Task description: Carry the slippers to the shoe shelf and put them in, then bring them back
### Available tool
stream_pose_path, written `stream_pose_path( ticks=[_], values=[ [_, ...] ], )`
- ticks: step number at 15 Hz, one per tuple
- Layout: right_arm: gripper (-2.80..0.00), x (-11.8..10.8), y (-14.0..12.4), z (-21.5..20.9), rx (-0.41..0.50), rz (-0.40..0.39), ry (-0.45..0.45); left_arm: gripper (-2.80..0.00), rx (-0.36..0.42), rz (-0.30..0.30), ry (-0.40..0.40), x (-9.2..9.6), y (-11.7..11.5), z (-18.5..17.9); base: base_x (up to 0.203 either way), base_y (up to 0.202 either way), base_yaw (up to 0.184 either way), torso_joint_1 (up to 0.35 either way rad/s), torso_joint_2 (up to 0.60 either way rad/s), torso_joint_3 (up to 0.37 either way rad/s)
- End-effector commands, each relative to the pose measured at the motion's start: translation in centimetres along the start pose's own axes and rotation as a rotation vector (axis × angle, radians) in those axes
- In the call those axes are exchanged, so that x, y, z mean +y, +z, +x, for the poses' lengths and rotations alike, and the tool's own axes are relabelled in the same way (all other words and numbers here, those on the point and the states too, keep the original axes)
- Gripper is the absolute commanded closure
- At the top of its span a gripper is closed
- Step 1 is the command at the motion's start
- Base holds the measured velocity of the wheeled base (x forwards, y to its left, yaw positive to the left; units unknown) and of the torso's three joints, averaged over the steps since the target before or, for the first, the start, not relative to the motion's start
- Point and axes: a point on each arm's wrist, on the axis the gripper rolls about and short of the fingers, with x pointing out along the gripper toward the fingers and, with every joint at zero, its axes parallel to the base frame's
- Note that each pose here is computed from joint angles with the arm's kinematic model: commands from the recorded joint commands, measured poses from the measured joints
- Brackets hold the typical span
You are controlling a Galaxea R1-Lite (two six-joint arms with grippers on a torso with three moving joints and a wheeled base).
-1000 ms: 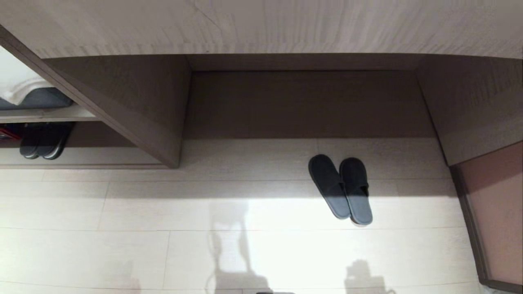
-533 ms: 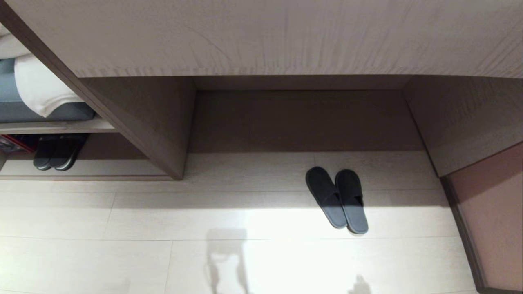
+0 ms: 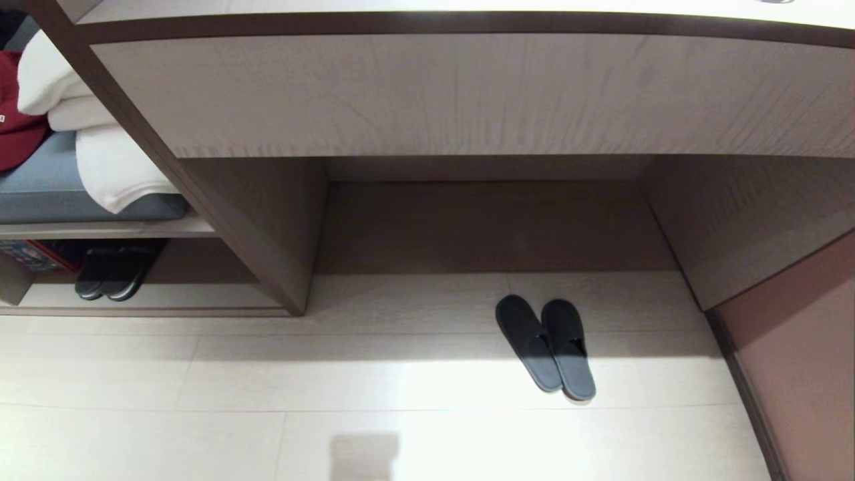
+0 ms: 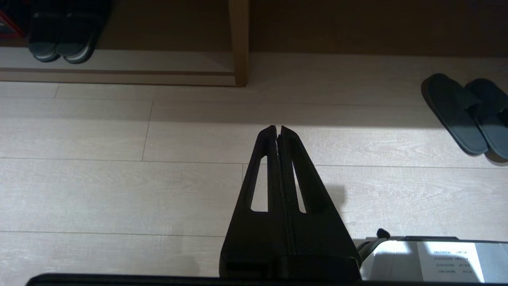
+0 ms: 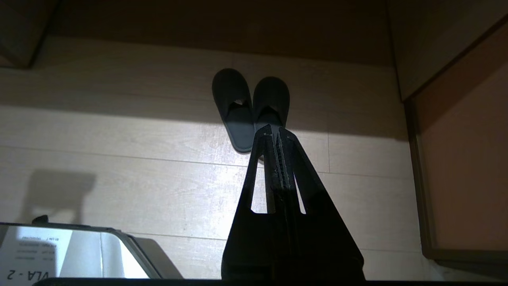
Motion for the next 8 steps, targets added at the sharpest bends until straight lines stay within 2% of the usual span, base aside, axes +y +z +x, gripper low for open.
stream_pose_path(
  ticks=[1,8],
  values=[
    [0.0,0.0,0.01,0.01,0.001,-0.001,0.0,0.0,0.001,-0.001,-0.001,0.0,0.0,0.01,0.0,0.0,0.0,0.007,0.0,0.211],
    [0.0,0.0,0.0,0.0,0.0,-0.001,0.0,0.0,0.001,-0.001,0.002,0.0,0.0,0.01,0.0,0.0,0.0,0.004,0.0,0.204]
  ],
)
